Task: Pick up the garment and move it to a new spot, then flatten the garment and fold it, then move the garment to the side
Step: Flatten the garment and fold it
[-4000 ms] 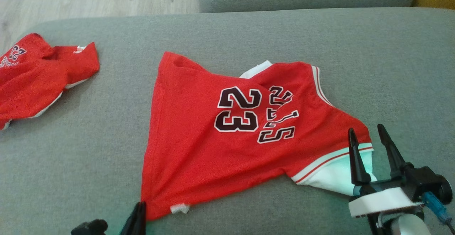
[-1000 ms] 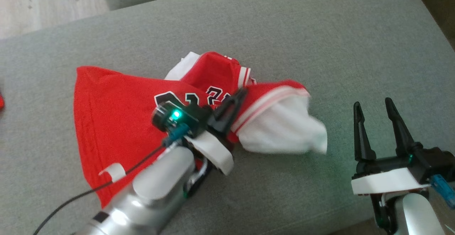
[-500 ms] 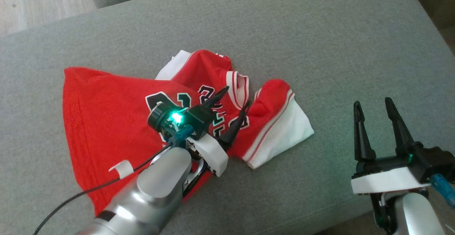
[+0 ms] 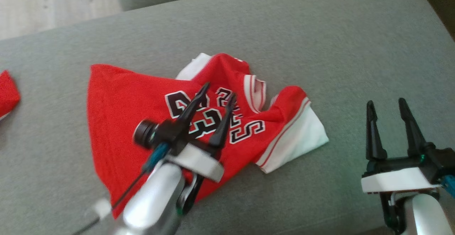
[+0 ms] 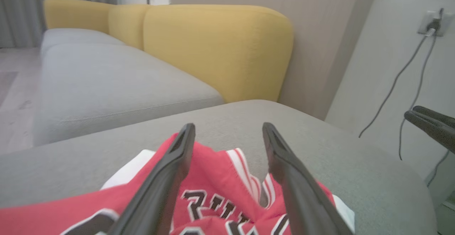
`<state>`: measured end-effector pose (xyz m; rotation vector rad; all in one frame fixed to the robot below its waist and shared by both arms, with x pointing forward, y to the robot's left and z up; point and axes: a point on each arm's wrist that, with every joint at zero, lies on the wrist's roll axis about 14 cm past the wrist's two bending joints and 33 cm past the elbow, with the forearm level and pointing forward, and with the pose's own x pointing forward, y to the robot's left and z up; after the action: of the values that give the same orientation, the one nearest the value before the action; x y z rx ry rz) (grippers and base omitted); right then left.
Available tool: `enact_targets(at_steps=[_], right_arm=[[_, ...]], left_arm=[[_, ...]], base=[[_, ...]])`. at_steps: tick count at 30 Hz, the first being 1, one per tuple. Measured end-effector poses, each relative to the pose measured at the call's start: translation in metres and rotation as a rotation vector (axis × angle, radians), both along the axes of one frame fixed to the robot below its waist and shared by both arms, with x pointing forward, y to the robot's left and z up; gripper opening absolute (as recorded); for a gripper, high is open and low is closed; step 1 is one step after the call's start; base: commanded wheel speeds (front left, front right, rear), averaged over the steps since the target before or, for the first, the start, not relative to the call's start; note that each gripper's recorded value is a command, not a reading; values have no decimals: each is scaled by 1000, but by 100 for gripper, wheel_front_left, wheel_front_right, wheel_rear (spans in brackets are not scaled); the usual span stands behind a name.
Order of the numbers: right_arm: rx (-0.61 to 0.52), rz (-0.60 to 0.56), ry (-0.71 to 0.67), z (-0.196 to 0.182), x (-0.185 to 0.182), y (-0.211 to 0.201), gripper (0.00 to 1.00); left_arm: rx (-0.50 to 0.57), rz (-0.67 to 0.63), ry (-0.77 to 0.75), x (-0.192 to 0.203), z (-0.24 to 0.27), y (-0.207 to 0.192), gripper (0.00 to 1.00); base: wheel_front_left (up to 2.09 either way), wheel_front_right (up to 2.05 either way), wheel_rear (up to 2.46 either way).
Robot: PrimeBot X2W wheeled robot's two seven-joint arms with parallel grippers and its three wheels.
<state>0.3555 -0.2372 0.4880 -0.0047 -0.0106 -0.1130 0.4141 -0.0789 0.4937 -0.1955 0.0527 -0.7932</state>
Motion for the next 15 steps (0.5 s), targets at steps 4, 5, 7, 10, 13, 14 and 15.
enact_targets(at_steps=[4,5,7,10,13,14,15], right_arm=[[-14,20,-7,2,6,5,100],[-15,25,-9,2,7,6,100],[-21,33,-9,3,8,8,100],[-20,39,-1,0,6,10,100],[-13,65,29,-10,1,19,100],[-10,73,36,-13,0,21,100],[-8,82,40,-14,-1,24,100]], left_arm=[[-15,131,9,-7,-3,43,100],[-16,172,12,-9,-4,55,100],[-8,256,19,-15,-8,82,100],[12,371,33,-30,-15,120,100],[35,475,53,-48,-23,155,100],[41,506,58,-55,-25,165,100],[45,539,66,-61,-28,175,100]], base=[[0,0,0],[0,0,0],[0,0,0],[0,0,0],[0,0,0],[0,0,0],[0,0,0]])
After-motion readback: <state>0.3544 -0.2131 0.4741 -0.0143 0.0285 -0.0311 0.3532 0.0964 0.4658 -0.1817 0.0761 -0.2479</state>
